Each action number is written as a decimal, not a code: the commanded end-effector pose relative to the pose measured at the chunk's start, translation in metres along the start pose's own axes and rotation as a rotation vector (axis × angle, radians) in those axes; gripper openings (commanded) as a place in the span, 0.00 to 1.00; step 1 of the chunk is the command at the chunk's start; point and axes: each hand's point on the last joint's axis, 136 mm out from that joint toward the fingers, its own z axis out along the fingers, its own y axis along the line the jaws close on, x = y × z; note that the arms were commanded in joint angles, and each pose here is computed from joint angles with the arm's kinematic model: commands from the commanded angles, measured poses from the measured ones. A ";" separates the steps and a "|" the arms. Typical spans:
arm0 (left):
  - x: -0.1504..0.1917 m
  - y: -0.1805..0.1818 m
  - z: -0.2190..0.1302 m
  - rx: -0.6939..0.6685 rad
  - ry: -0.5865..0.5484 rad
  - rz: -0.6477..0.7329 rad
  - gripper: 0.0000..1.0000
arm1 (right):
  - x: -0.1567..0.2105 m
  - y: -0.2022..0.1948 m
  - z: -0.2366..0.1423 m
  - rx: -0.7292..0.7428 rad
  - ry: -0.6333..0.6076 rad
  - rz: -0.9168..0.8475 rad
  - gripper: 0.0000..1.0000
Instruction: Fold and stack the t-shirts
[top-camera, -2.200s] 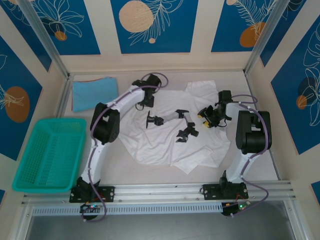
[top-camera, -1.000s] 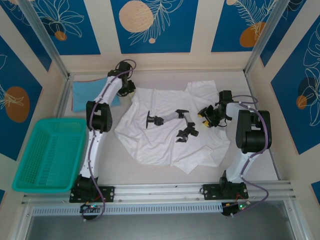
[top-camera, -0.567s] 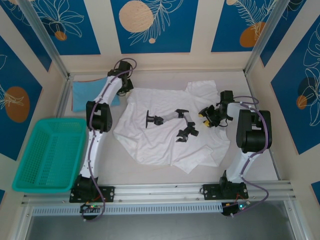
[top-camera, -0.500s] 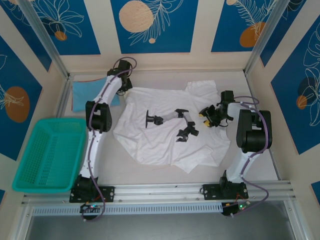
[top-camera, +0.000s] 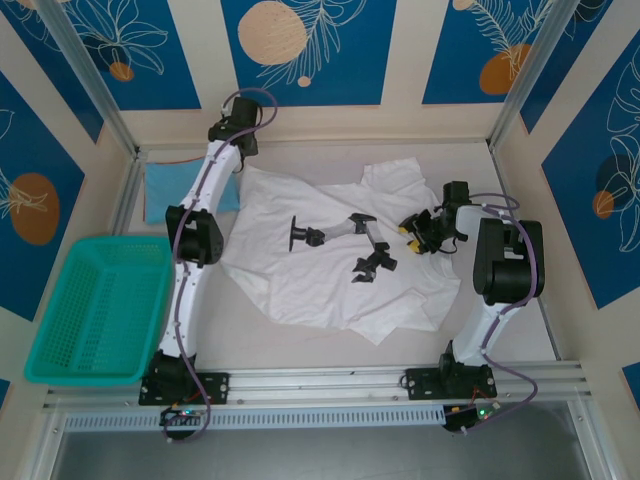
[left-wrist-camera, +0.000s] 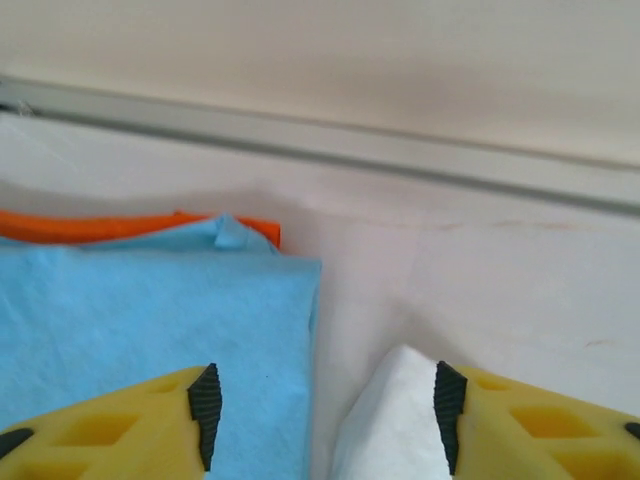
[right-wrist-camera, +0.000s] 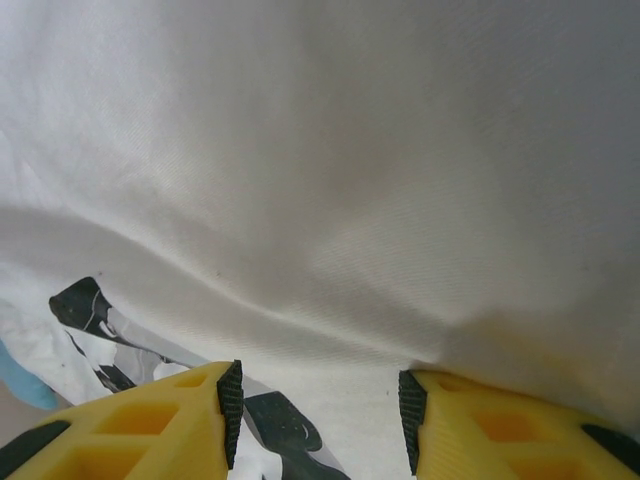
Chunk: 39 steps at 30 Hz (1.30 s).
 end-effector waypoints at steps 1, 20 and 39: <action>-0.012 -0.009 -0.038 0.032 -0.016 0.019 0.61 | 0.004 -0.013 0.004 0.010 0.020 0.053 0.49; 0.199 -0.064 -0.055 0.246 0.494 -0.037 0.36 | -0.108 0.081 0.006 0.038 -0.161 -0.084 0.19; 0.244 -0.102 -0.034 0.279 0.599 -0.051 0.42 | -0.195 0.038 0.034 0.253 -0.195 0.061 0.16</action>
